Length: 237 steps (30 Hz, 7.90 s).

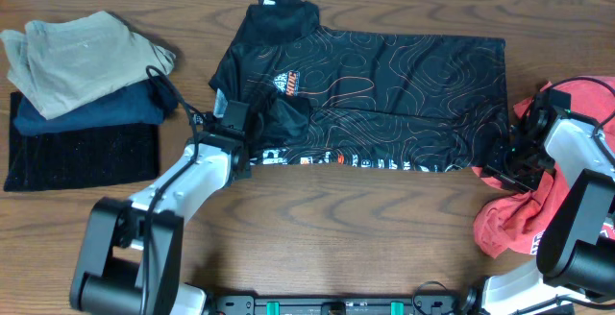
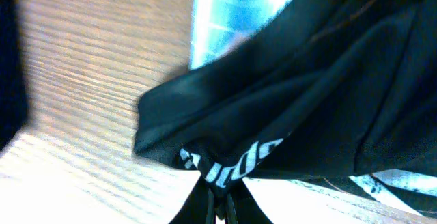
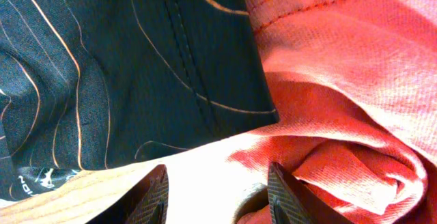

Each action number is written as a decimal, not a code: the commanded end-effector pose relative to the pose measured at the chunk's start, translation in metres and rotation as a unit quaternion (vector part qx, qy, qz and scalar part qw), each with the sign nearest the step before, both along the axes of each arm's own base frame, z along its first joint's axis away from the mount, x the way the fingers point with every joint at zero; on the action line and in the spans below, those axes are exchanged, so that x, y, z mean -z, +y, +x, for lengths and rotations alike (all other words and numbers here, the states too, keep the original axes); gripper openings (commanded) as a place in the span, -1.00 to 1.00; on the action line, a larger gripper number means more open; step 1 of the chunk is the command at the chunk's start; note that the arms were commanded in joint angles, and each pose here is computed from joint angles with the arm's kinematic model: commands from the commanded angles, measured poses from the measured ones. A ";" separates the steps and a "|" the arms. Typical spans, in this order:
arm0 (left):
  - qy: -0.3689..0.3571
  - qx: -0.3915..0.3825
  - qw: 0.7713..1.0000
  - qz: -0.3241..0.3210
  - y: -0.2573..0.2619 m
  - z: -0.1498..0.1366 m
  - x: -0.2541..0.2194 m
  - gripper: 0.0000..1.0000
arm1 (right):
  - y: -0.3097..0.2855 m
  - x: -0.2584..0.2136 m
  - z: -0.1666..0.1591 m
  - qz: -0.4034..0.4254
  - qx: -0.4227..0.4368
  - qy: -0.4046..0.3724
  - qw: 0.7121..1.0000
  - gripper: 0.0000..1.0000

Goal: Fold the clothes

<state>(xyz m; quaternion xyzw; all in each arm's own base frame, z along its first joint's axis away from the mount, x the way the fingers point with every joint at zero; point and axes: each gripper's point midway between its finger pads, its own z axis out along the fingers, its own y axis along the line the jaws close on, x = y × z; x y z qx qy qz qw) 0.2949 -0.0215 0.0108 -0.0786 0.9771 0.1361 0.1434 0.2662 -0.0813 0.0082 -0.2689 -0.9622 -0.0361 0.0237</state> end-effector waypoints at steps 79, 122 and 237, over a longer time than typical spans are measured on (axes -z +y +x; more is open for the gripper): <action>-0.127 0.009 0.983 -0.131 0.004 0.066 -0.031 -0.52 | 0.004 -0.067 0.061 0.096 -0.073 -0.165 0.979 0.02; 0.252 -0.145 0.950 -0.116 0.009 -0.103 0.041 -0.59 | -0.045 0.016 -0.071 -0.141 0.071 0.093 0.983 -0.98; 0.013 0.007 0.986 -0.165 -0.037 0.151 -0.007 -0.87 | 0.023 -0.046 0.101 -0.009 -0.101 -0.176 0.979 0.49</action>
